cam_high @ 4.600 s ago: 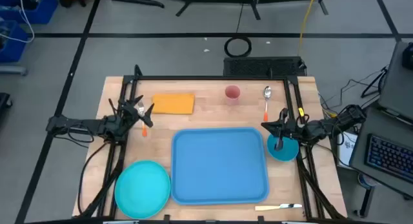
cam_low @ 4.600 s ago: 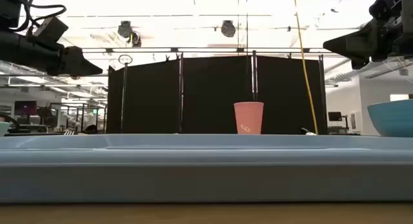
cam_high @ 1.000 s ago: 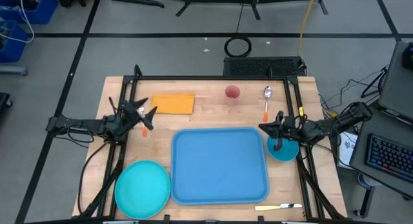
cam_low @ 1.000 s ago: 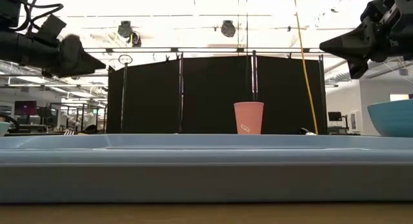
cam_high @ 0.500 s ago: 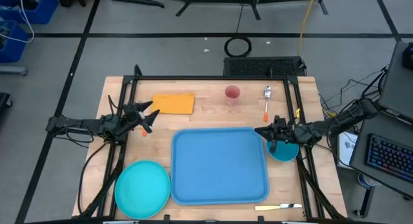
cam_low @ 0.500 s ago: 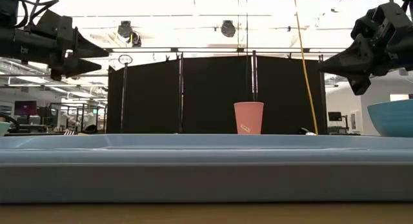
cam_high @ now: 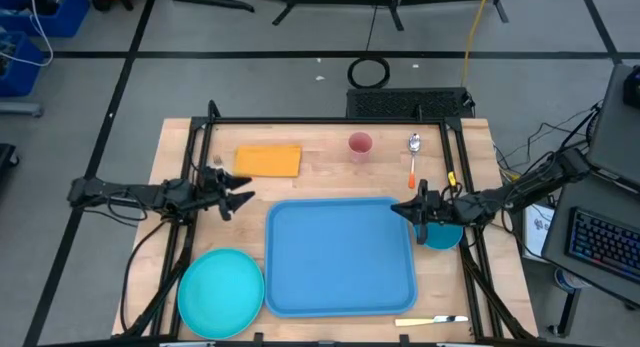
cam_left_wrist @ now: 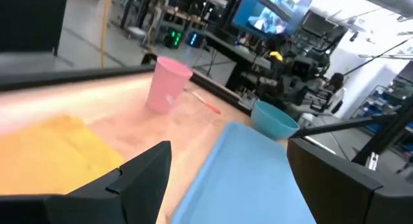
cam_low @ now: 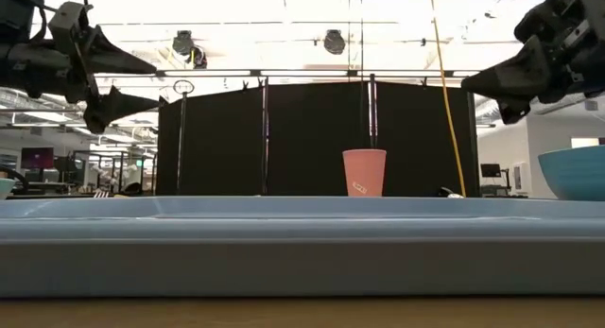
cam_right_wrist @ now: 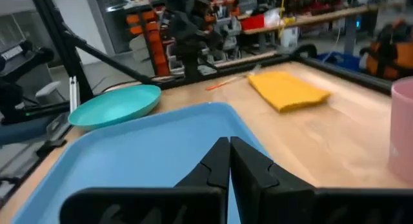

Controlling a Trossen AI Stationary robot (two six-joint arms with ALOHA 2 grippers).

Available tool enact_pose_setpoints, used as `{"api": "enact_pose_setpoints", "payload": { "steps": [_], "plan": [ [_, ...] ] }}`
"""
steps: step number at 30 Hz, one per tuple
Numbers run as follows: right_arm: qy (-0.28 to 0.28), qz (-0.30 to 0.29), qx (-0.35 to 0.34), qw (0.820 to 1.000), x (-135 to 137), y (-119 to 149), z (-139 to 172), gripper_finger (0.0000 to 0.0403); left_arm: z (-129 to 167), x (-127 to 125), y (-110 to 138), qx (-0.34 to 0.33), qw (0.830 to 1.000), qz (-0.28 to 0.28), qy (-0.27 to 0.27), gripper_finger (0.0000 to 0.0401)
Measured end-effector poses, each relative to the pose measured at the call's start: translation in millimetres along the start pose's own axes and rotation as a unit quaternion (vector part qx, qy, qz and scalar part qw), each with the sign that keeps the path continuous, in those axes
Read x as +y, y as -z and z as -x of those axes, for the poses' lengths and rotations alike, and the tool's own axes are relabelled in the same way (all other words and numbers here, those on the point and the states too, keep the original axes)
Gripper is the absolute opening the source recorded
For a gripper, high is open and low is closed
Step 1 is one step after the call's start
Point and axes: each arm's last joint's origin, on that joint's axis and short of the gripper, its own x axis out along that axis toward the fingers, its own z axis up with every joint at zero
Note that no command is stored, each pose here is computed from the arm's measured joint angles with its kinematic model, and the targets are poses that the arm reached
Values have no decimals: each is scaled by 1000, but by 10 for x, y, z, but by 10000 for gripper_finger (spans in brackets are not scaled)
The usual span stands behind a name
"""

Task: Set up tray
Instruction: Put the green plate on top of the blue tray

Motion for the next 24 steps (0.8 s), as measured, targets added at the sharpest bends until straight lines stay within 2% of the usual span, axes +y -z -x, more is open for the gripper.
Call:
{"api": "enact_pose_setpoints", "payload": {
  "steps": [4, 10, 14, 19, 24],
  "plan": [
    [4, 24, -22, 999, 0, -42, -24, 4, -25, -15, 63, 32, 999, 12, 3, 310],
    [20, 32, -36, 999, -36, -70, -58, 4, -42, -54, 163, 76, 997, -10, 12, 310],
    [29, 31, -38, 998, -56, -75, -68, 4, -37, -131, 193, 109, 993, -24, 43, 310],
    [32, 16, -39, 999, -66, -76, -72, 4, -36, -362, 53, 141, 986, -33, 83, 299],
    [31, -6, -38, 999, -66, -74, -72, 4, -59, -649, -210, 178, 979, -74, 61, 245]
  ]
}}
